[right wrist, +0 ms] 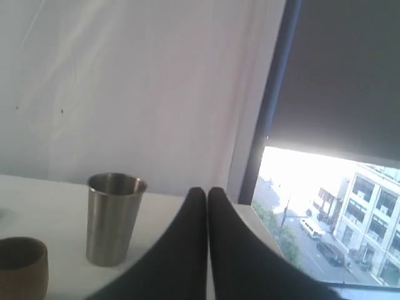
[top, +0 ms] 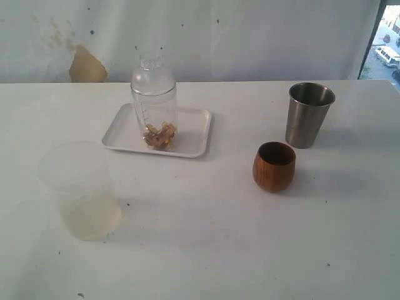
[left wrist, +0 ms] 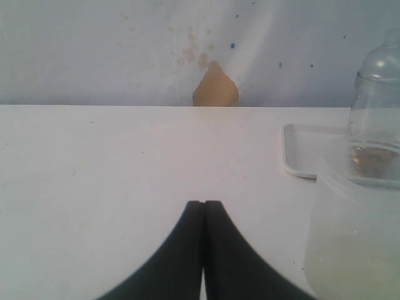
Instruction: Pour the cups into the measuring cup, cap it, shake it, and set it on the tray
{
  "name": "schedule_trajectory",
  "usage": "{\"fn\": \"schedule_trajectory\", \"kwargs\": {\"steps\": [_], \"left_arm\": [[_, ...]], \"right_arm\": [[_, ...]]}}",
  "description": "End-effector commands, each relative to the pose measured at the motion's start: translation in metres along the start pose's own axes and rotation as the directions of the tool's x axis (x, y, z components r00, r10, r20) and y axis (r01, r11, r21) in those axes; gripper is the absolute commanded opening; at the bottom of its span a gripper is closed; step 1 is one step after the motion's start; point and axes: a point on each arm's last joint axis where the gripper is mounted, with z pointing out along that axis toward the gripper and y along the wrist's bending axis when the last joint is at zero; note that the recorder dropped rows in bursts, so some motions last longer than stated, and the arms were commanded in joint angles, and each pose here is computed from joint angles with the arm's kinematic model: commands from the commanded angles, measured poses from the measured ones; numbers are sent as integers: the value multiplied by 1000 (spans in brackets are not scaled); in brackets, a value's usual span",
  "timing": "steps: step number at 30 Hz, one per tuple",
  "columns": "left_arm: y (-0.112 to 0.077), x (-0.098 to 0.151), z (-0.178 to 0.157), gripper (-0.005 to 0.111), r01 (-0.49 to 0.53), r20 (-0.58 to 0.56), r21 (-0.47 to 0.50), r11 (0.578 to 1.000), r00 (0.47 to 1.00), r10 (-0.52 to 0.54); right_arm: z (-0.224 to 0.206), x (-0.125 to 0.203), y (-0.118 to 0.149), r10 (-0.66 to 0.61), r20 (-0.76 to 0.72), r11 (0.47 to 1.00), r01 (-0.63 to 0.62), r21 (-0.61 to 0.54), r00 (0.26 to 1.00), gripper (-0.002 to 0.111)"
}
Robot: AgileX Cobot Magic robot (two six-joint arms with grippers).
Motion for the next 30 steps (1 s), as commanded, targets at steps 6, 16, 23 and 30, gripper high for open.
{"fn": "schedule_trajectory", "kwargs": {"steps": [6, 16, 23, 30], "left_arm": [[0, -1, 0, 103, 11, 0, 1, 1000, 1000, -11], [0, -1, 0, 103, 11, 0, 1, 1000, 1000, -11], [0, -1, 0, 103, 11, 0, 1, 1000, 1000, -11], [0, -1, 0, 103, 11, 0, 1, 1000, 1000, -11]], "right_arm": [[-3, 21, 3, 5, -216, 1000, -11, -24, 976, 0], [-7, 36, 5, 22, -380, 998, -41, -42, 925, 0], [-8, 36, 6, 41, -387, 998, -59, -35, 921, 0], [-8, 38, 6, 54, -409, 997, -74, -31, 911, 0]]}}
